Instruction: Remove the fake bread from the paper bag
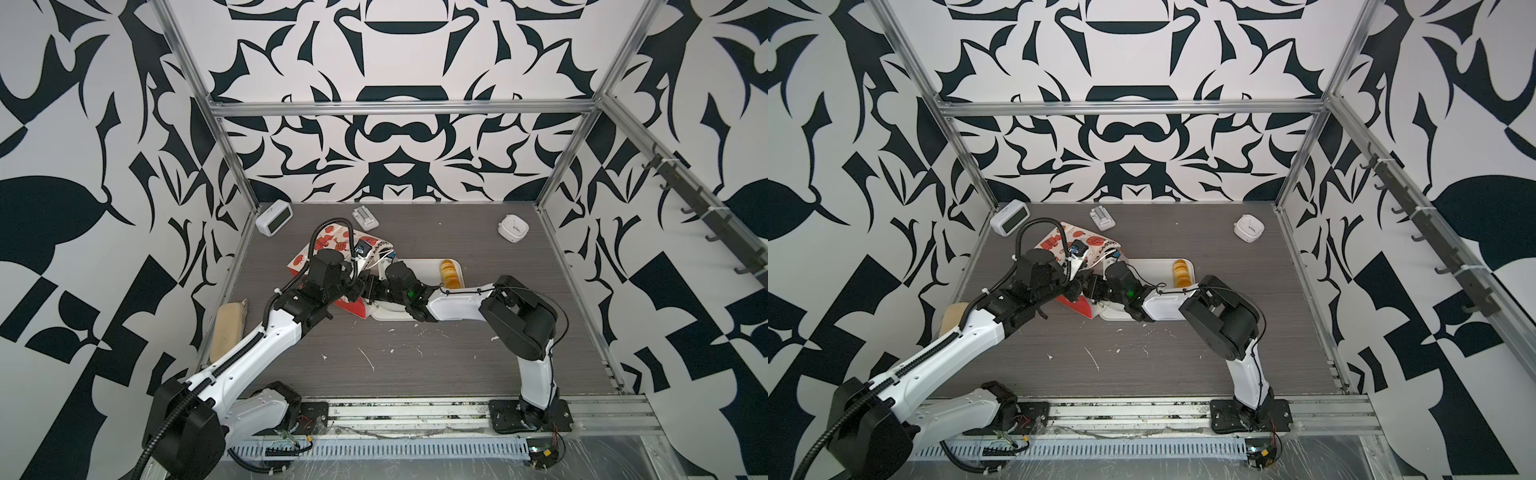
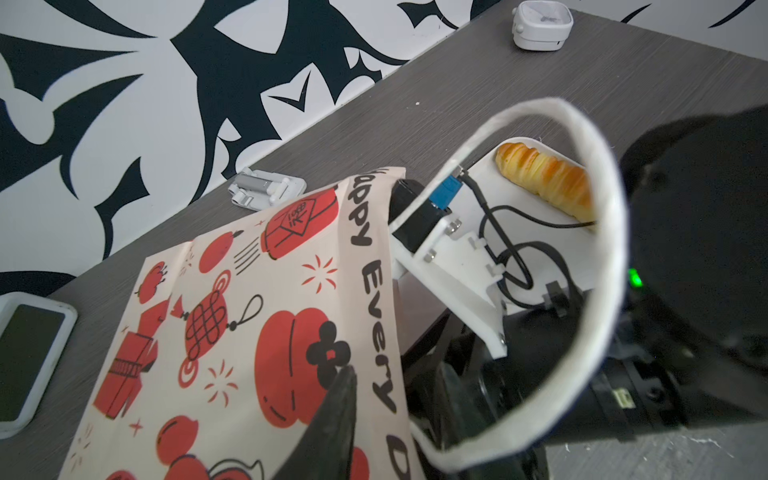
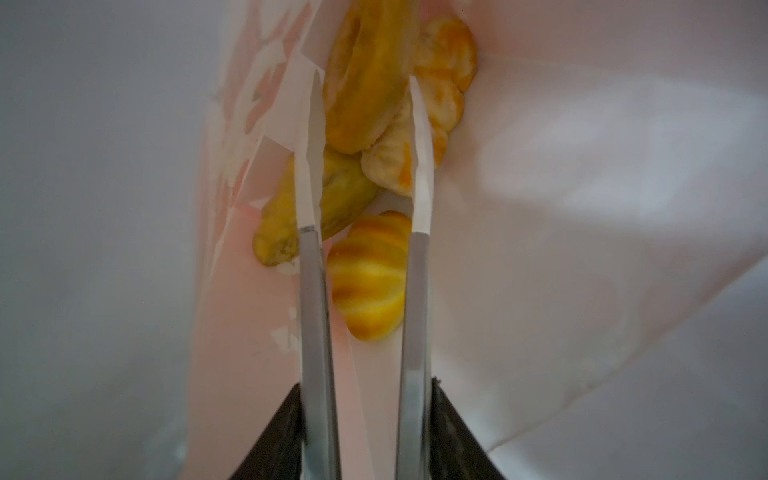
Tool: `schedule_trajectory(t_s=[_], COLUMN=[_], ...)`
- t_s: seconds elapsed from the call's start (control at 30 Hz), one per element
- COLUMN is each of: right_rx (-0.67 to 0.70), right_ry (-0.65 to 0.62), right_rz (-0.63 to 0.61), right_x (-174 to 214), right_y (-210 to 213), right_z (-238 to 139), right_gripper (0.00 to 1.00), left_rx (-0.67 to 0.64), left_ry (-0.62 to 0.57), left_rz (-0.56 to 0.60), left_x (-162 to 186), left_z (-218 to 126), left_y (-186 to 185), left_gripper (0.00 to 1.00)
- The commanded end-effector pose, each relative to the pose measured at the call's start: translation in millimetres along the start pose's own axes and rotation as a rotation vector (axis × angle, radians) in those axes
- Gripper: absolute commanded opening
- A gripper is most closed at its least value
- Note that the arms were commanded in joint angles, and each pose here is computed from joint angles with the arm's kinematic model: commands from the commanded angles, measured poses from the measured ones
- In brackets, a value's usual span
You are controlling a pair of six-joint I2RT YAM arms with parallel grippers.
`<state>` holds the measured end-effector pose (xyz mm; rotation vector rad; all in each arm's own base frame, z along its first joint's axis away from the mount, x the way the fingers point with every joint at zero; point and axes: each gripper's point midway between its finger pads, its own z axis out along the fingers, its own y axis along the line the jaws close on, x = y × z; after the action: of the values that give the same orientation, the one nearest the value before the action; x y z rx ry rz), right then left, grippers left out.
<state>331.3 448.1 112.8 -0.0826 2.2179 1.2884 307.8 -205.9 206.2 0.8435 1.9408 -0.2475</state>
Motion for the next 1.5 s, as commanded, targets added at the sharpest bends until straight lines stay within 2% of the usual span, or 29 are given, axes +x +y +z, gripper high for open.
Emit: schedule_trajectory(t_s=[0.0,0.17,0.63,0.7,0.93,1.27,1.47], right_rx=[-0.101,-0.105,-0.113,-0.113,-0.113,-0.116,-0.166], right_ry=[-0.063,-0.061,-0.058,-0.060,-0.052,-0.029,-0.016], right_rz=[-0.020,-0.018,-0.012,-0.011,-0.008,0.019,0.039], right_x=[-27.0,-27.2,-25.7,-26.9,-23.2,-8.3,-4.0], right_y=[37.7,38.5,40.0,39.4,37.8,24.6,32.9], right_z=[-3.4,-3.4,-4.6,-5.0,-5.6,-13.8,-21.6], right_gripper=[0.46,0.46,0.46,0.46,0.46,0.46,0.46], left_rx=[-0.019,-0.048,-0.120,-0.118,-0.120,-0.120,-0.119], left_ry=[0.052,0.086,0.121,0.124,0.125,0.071,0.052], left_rz=[0.045,0.072,0.076,0.075,0.069,0.079,0.089], left_x=[2.5,8.2,13.1,13.6,9.8,-8.6,-13.3], left_z=[4.5,11.6,17.1,17.8,19.0,-1.7,-17.3], left_y=[-0.8,-0.1,11.6,11.4,12.3,14.0,14.2], left_gripper=[0.36,0.37,0.29,0.25,0.01,0.00,0.00])
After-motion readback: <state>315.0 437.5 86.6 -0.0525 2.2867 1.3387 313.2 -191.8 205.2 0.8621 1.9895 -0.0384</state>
